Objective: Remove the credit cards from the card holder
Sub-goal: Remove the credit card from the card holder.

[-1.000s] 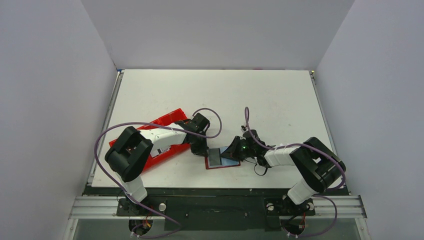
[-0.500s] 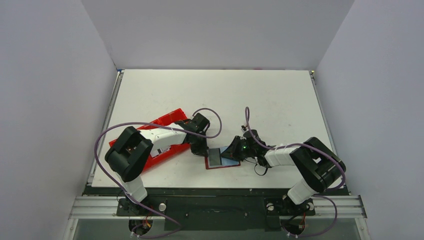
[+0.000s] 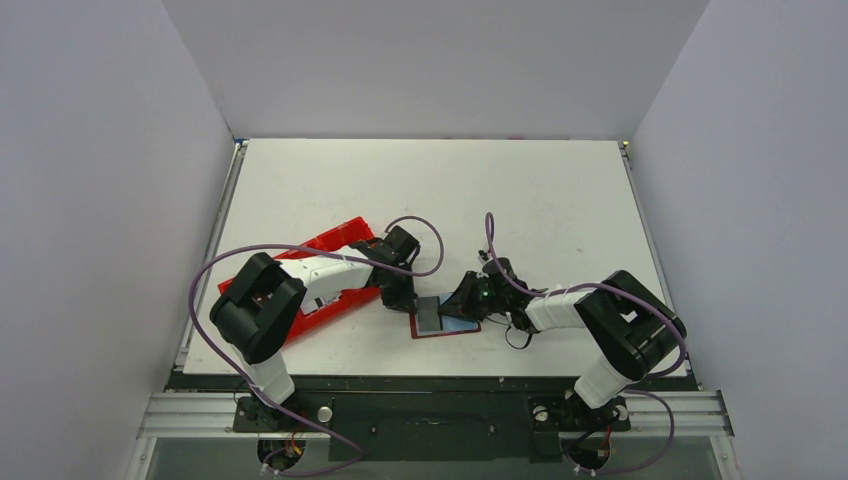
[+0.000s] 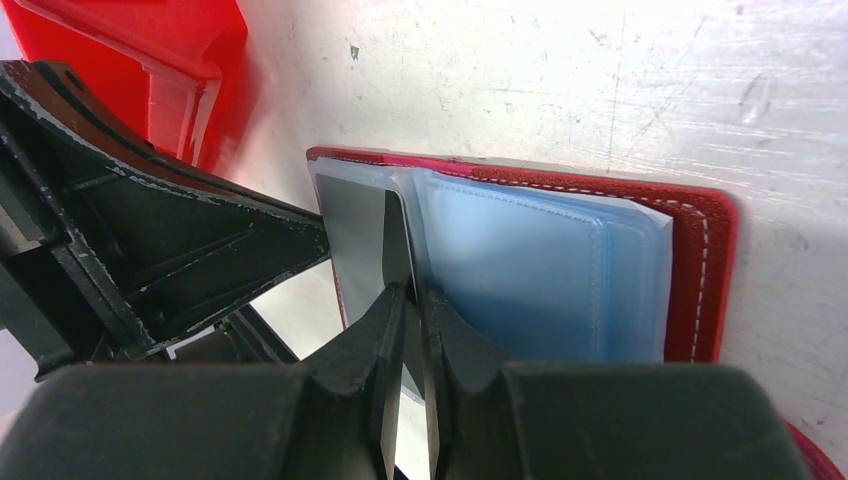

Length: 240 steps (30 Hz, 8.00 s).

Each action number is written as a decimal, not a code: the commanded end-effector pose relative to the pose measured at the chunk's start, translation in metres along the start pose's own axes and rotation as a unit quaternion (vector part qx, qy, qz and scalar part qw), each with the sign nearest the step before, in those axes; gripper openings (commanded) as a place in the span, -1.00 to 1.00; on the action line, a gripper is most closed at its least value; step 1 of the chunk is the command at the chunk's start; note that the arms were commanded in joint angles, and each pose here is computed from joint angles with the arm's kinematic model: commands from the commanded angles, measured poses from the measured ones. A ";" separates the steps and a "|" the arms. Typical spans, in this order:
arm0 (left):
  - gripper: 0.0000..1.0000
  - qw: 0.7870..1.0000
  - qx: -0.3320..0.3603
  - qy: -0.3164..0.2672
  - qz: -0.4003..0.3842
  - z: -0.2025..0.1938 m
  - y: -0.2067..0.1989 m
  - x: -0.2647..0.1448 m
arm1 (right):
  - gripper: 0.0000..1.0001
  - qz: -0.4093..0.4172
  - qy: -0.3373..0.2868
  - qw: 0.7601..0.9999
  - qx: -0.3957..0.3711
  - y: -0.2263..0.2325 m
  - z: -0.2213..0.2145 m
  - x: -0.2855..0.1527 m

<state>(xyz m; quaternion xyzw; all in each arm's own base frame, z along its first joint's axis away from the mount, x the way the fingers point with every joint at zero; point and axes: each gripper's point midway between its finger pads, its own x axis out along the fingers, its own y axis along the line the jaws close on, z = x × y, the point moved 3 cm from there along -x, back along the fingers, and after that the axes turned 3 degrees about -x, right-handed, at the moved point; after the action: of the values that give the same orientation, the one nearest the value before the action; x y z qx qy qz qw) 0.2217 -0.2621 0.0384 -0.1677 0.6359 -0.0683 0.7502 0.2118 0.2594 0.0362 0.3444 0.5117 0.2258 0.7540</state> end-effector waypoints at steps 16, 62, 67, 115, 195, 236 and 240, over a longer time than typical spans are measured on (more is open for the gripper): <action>-1.00 0.998 0.011 0.015 0.064 -0.016 0.033 0.046 | -0.78 0.105 -0.006 0.994 -0.029 0.042 0.004 -0.008; -1.00 0.996 0.014 0.022 0.089 -0.018 0.041 0.052 | -1.00 -0.027 -0.050 0.993 -0.104 0.016 0.013 -0.024; -1.00 0.996 0.015 0.021 0.089 -0.017 0.041 0.052 | -1.00 -0.034 -0.048 0.993 -0.103 0.011 0.012 -0.025; -0.68 0.995 0.086 -0.043 -0.014 0.019 -0.040 -0.026 | -1.00 -0.049 -0.055 0.994 -0.083 -0.008 0.019 -0.030; -1.00 0.998 0.065 0.008 0.007 -0.002 -0.024 0.027 | -0.51 -0.023 -0.037 0.997 -0.065 -0.015 0.024 -0.033; -1.00 0.998 0.068 0.006 0.008 -0.003 -0.023 0.026 | -1.00 -0.039 -0.093 0.994 -0.030 -0.020 0.045 -0.064; -1.00 0.997 0.074 -0.006 -0.004 0.003 -0.031 0.017 | -1.00 -0.032 -0.097 0.994 -0.031 -0.015 0.048 -0.066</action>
<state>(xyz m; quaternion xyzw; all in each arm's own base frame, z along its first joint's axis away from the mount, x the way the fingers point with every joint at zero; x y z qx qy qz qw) 0.2301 -0.3065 0.0469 -0.1481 0.6241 -0.1364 0.7550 0.2224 0.1916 0.0652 0.3268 0.4637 0.1818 0.8032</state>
